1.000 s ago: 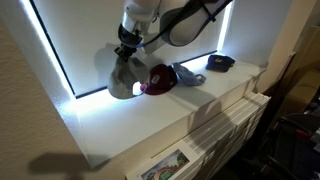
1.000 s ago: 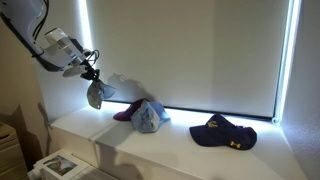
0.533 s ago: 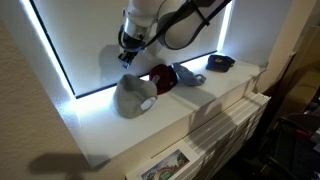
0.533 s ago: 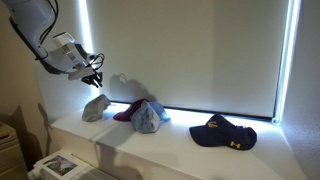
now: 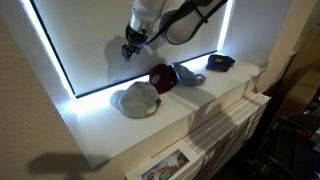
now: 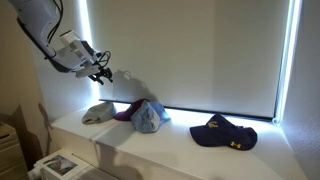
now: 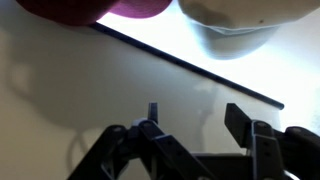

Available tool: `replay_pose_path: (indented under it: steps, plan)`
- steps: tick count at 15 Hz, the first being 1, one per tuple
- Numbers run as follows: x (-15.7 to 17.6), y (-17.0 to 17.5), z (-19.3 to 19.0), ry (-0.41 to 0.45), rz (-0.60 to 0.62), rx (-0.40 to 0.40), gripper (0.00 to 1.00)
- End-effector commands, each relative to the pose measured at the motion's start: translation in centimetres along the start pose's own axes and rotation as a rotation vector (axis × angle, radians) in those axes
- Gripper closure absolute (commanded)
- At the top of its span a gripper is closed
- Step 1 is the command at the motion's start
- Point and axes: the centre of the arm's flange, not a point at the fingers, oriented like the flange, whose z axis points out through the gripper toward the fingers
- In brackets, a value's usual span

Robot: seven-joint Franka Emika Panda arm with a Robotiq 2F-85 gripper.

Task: Pick up the white, light blue, and navy blue caps and move them to the left.

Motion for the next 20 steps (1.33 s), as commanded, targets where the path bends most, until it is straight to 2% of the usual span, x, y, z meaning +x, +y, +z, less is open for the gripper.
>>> replay_pose_path:
  steps: [1,5,9,10,11,13,15,20]
  plan:
    - [-3.5,8.5,-1.1,-0.002,0.181,-0.100,0.02]
    - [-9.9,17.6,-1.4,-0.058,0.411,-0.251,0.00]
    - [-18.2,24.9,-2.8,-0.117,0.651,-0.378,0.00]
    - [-20.1,26.2,-4.1,-0.104,0.715,-0.398,0.00]
    - [-15.9,25.5,-1.0,-0.120,0.632,-0.384,0.00]
    - [-18.5,27.4,-2.2,-0.122,0.701,-0.403,0.00]
    - [-19.7,28.5,-3.0,-0.106,0.766,-0.413,0.00]
    - [-29.4,37.5,-4.9,-0.040,1.097,-0.504,0.00]
